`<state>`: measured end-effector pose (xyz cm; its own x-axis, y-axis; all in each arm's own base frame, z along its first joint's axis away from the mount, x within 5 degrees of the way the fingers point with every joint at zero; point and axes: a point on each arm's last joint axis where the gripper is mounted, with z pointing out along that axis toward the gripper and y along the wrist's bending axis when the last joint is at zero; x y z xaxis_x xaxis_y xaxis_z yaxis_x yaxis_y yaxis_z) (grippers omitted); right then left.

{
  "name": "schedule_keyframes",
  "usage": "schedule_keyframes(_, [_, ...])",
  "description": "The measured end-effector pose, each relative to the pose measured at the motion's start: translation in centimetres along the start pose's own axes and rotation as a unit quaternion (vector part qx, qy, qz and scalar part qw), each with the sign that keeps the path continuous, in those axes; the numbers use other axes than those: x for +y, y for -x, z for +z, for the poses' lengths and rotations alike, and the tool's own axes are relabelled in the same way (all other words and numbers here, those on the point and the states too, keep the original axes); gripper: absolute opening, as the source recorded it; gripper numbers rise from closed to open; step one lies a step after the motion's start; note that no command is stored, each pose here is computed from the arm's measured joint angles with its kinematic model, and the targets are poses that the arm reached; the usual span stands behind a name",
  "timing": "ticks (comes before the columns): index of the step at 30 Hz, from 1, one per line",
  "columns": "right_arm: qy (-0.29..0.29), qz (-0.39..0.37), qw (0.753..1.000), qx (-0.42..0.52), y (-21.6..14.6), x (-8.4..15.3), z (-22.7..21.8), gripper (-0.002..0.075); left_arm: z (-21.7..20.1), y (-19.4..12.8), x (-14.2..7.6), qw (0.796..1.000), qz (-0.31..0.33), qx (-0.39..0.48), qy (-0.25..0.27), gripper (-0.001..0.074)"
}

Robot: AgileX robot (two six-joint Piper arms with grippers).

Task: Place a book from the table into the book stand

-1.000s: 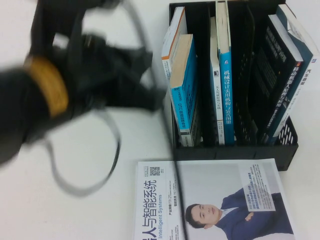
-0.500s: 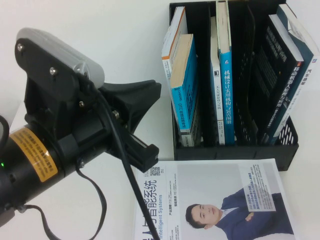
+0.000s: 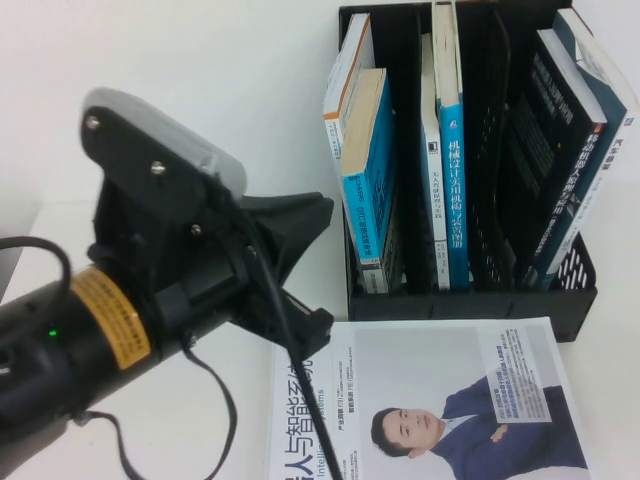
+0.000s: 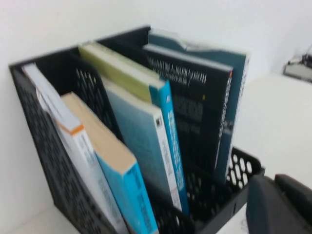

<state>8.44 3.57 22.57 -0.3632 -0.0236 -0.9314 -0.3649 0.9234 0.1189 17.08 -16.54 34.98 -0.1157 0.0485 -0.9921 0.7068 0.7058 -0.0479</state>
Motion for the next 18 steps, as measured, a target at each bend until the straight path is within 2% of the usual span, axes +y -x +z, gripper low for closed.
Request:
schedule_keyframes(3, [0.0, 0.002, 1.0, -0.001, 0.0, 0.0, 0.0, 0.0008, 0.5, -0.6, 0.1, 1.0, -0.002, 0.017, 0.003, -0.0002])
schedule_keyframes(7, [0.0, 0.002, 1.0, -0.002, 0.0, 0.0, 0.0, 0.0008, -1.0, -0.8, 1.8, 0.998, -0.011, 0.029, 0.049, -0.0002])
schedule_keyframes(12, [0.002, 0.002, 1.0, 0.0, 0.0, 0.0, 0.0, 0.0008, -6.2, -1.9, 4.1, 0.991, -0.023, 0.016, 0.131, -0.0002])
schedule_keyframes(18, [0.006, 0.002, 1.0, 0.003, -0.1, 0.1, 0.0, 0.0008, -12.5, -6.4, 5.0, 0.972, -0.069, -0.028, 0.225, -0.0002])
